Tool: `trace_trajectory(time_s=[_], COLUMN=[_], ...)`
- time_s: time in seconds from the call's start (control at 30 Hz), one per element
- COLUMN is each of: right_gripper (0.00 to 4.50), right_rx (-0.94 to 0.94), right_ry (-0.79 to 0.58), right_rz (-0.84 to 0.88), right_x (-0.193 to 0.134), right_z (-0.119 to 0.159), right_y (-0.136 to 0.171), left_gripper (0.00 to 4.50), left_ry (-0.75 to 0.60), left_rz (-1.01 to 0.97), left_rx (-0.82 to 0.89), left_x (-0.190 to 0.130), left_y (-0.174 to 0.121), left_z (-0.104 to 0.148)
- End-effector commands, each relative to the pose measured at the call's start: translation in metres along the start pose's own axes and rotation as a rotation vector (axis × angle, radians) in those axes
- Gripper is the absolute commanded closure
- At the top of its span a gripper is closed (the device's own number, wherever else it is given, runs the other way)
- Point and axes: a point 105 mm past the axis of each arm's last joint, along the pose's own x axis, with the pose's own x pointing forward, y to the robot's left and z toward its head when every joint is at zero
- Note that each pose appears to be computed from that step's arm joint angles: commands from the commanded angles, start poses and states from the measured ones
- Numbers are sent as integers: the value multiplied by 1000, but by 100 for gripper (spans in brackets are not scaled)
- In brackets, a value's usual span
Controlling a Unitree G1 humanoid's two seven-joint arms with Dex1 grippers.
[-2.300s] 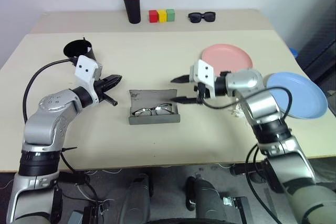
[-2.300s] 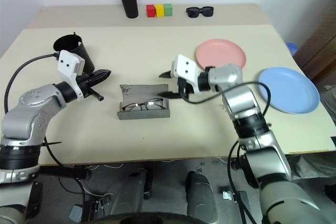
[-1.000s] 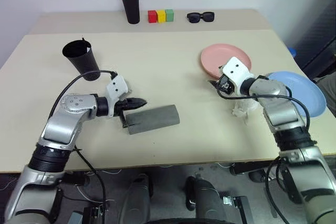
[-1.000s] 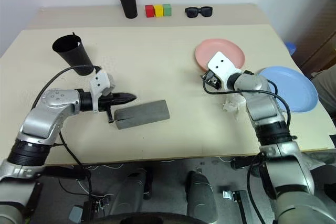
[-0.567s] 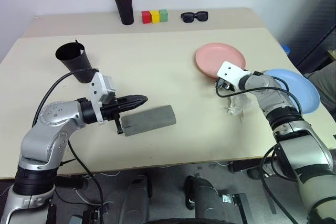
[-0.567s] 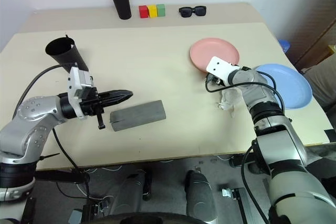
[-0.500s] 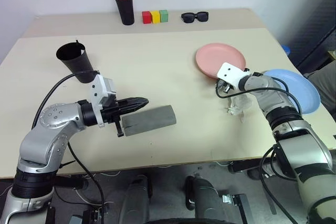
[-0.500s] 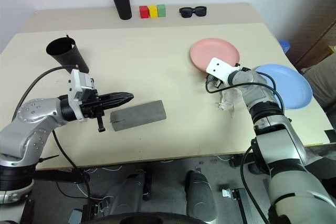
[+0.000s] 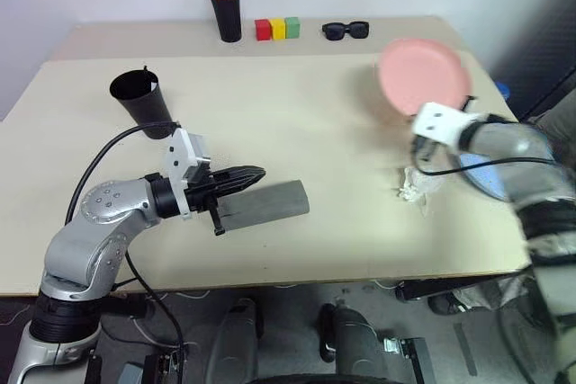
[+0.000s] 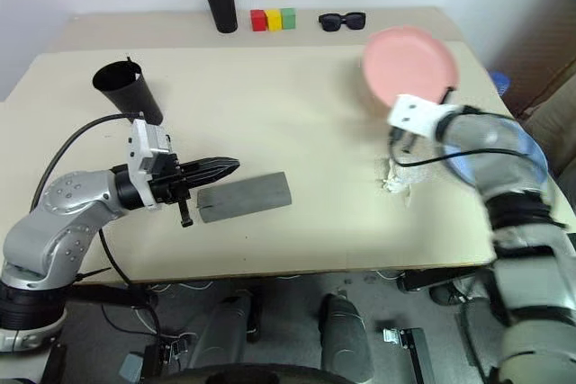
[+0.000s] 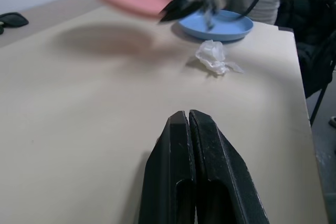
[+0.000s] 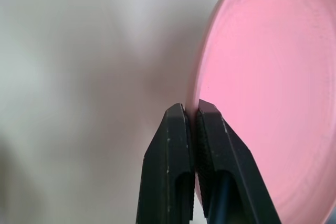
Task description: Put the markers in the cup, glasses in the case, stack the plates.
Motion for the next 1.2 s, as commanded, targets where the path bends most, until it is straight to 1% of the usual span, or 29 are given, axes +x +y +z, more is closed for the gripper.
trace_trajectory(time_s=[0.03, 0.13, 0.2, 0.27, 0.37, 0.5, 0.53, 0.57, 0.6, 0.7, 0.83, 0.93, 1.03, 1.1, 1.2], right_gripper=[443, 443, 443, 443, 352, 159, 111, 51, 9, 9, 9, 9, 9, 9, 9], right_rx=[31, 65, 107, 135, 167, 103, 92, 87, 102, 252, 421, 504, 553, 599, 636], right_ry=[25, 172, 201, 208, 228, 280, 282, 277, 256, 89, -47, -90, -92, -81, -62], right_rz=[12, 43, 54, 48, 56, 72, 68, 66, 67, 71, 111, 131, 143, 116, 114], right_x=[-42, -73, -80, -79, -73, -75, -75, -75, -74, -64, -52, -44, -29, -21, -16], right_z=[-2, -35, -44, -48, -54, -62, -62, -61, -58, -32, -13, -5, -5, -9, -17], right_y=[-13, -3, 6, 12, 22, 25, 24, 24, 23, 26, 43, 57, 75, 81, 90], left_gripper=[450, 450, 450, 450, 450, 450, 450, 450, 450, 450, 450, 450, 450, 450, 450], left_ry=[-42, -66, -80, -85, -78, -77, -76, -73, -70, -61, -59, -65, -67, -66, -64], left_rz=[-56, -109, -140, -158, -178, -167, -163, -159, -152, -124, -107, -107, -112, -110, -105], left_rx=[12, 6, 2, 4, 14, 12, 11, 10, 8, -1, -7, -13, -15, -15, -16], left_x=[7, 17, 23, 26, 31, 28, 27, 27, 25, 20, 17, 17, 17, 18, 17], left_y=[-10, -15, -17, -18, -18, -18, -18, -18, -19, -19, -20, -22, -24, -23, -23], left_z=[9, 12, 15, 16, 15, 14, 14, 13, 12, 9, 8, 9, 10, 10, 10])
